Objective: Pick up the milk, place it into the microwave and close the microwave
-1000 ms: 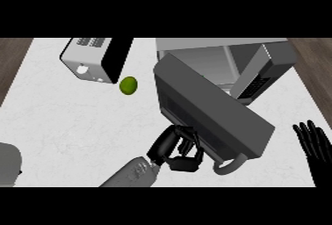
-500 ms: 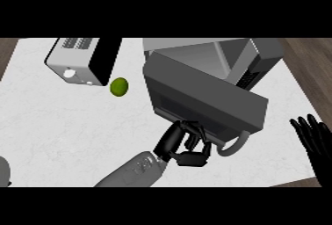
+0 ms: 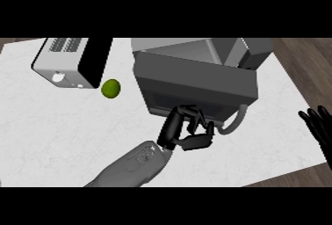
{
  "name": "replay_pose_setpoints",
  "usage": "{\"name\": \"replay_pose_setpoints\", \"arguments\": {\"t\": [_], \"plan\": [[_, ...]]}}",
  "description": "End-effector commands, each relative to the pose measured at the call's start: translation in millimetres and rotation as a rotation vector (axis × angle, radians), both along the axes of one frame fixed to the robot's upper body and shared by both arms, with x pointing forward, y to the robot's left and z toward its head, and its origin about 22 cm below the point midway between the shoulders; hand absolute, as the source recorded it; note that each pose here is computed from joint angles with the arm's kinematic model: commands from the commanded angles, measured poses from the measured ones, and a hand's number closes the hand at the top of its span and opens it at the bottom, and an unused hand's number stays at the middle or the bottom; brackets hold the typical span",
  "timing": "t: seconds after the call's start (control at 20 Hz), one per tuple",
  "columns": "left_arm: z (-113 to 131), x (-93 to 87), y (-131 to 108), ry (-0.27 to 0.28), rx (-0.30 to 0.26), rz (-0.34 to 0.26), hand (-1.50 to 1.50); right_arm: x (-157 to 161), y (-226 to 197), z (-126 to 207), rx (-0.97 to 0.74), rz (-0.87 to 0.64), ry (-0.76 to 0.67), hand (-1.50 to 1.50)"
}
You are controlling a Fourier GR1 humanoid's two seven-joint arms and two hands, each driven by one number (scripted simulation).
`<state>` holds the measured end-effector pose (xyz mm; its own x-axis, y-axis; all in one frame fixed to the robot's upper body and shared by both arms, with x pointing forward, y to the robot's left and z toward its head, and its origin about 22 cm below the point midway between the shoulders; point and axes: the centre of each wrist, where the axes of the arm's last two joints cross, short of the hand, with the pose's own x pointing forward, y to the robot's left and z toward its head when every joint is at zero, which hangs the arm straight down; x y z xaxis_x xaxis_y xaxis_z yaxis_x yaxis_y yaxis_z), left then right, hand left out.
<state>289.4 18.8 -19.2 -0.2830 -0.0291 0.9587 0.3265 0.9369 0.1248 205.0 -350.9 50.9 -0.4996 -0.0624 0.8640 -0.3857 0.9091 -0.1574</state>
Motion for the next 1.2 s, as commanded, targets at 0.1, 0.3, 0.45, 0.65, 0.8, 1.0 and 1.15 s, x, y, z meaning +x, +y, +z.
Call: {"name": "replay_pose_setpoints", "arguments": {"t": [0.1,0.3,0.45,0.65,0.8,1.0,1.15], "plan": [[26.5,24.5,-6.6,-0.005,-0.035,0.127,-1.50,10.4,-6.2,22.3,0.005,0.009,-0.061,-1.50],[31.5,33.8,-7.8,0.019,-0.018,0.180,-1.50,17.9,-18.0,46.2,-0.096,-0.011,-0.112,-1.50],[35.5,40.3,-5.5,0.057,-0.044,0.248,-1.50,21.6,-32.0,90.2,-0.290,-0.116,-0.277,1.50],[52.1,49.1,-8.9,0.033,-0.108,0.284,-1.50,27.1,-34.6,104.5,-0.344,-0.150,-0.319,1.50],[46.6,44.9,-7.7,0.053,-0.128,0.291,-1.50,32.7,-34.9,114.9,-0.353,-0.171,-0.355,1.50],[50.2,49.9,-7.9,0.063,-0.140,0.315,-1.50,34.2,-38.0,122.2,-0.383,-0.184,-0.362,1.50],[50.4,51.0,-8.1,0.058,-0.150,0.316,-1.50,37.3,-37.8,122.0,-0.386,-0.194,-0.366,1.50]]}}
